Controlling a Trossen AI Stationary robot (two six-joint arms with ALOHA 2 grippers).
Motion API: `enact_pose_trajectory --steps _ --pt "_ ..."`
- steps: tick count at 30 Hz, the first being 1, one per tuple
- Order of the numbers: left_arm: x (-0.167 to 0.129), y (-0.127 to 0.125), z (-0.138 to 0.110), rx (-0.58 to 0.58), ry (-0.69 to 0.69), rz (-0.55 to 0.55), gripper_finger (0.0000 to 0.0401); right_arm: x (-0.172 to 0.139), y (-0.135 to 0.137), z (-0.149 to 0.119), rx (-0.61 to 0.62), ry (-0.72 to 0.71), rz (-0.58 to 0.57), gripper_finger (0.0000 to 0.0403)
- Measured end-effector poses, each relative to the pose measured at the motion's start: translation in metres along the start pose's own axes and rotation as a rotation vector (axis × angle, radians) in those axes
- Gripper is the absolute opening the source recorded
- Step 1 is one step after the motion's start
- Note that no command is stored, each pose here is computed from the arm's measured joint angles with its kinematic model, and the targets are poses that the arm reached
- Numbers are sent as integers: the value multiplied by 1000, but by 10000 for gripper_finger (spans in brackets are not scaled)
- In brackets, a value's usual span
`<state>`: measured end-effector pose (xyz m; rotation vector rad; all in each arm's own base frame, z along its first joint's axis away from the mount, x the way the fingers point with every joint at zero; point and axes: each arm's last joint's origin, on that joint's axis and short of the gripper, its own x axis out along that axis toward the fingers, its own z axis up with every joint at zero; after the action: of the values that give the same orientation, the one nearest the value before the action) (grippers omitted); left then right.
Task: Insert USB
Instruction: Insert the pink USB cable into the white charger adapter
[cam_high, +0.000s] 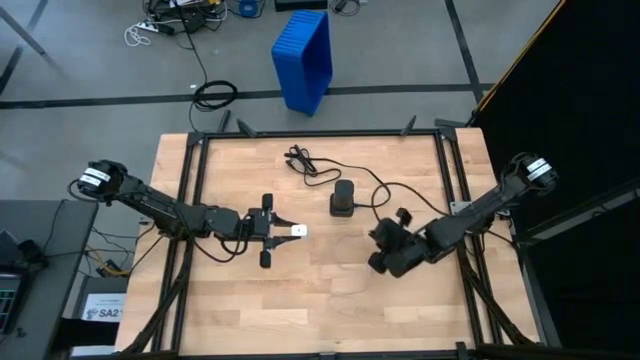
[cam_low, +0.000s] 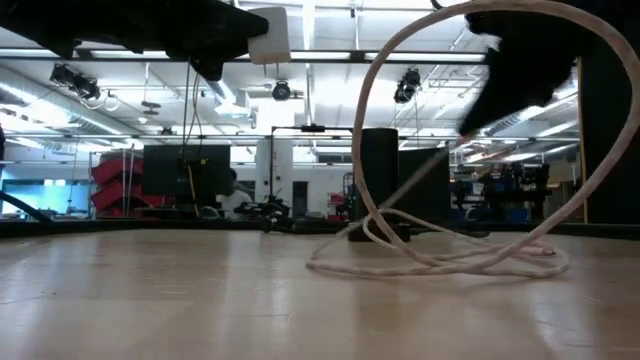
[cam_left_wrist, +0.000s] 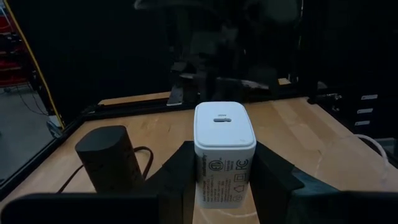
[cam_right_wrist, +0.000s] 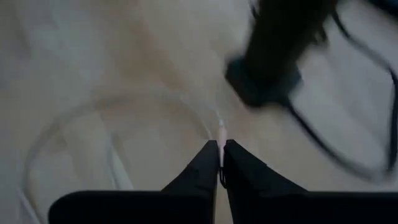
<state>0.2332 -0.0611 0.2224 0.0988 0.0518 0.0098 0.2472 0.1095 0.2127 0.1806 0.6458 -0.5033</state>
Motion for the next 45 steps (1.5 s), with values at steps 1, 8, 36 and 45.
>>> enact_pose_trajectory --steps 1,8,36,45 --pt "0 0 0 6 -1 -2 92 3 2 6 -10 -26 26 0" --pt "0 -1 0 10 -4 -6 92 19 -1 31 -27 -72 164 0" --pt "23 -11 -3 -1 -89 -75 92 71 31 50 -186 -433 386 201" --pt "39 -15 -3 26 -71 -75 92 71 31 52 -208 -444 427 191"
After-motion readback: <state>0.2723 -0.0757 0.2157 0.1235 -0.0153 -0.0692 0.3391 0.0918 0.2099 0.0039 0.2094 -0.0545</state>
